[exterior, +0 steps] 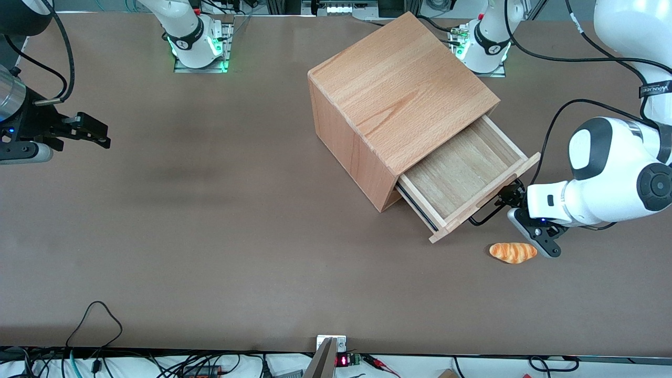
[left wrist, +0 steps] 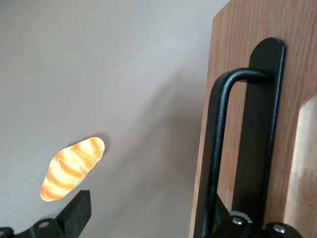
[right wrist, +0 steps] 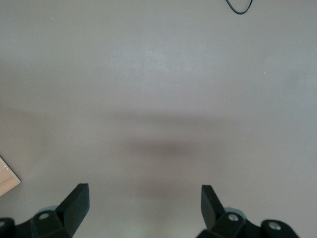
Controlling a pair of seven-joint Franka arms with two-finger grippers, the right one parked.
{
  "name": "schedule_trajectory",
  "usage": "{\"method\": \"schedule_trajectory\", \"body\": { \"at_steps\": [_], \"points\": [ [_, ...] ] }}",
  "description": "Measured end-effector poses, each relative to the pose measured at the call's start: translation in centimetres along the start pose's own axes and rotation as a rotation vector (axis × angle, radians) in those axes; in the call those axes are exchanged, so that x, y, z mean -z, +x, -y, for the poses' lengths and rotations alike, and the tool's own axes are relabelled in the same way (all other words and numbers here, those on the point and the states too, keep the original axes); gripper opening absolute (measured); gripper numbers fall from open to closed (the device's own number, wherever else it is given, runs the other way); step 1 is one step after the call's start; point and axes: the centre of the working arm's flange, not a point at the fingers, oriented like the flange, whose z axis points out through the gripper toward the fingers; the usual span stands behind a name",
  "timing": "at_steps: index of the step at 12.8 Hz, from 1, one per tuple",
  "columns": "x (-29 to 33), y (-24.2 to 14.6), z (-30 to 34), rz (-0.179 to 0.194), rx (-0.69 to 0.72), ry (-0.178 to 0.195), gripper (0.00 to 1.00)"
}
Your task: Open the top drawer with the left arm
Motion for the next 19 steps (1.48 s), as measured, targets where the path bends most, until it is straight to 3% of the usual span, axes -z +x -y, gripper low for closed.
{"method": "schedule_trajectory", "body": {
  "at_steps": [7, 14, 19],
  "points": [
    [0.1, -0.1, 0.4, 0.004, 0.005, -0.003, 1.00],
    [0.1, -1.8, 1.3, 0.065, 0.033, -0.056, 1.00],
    [1.4, -2.3, 1.7, 0.073, 0.042, -0.073, 1.00]
  ]
}}
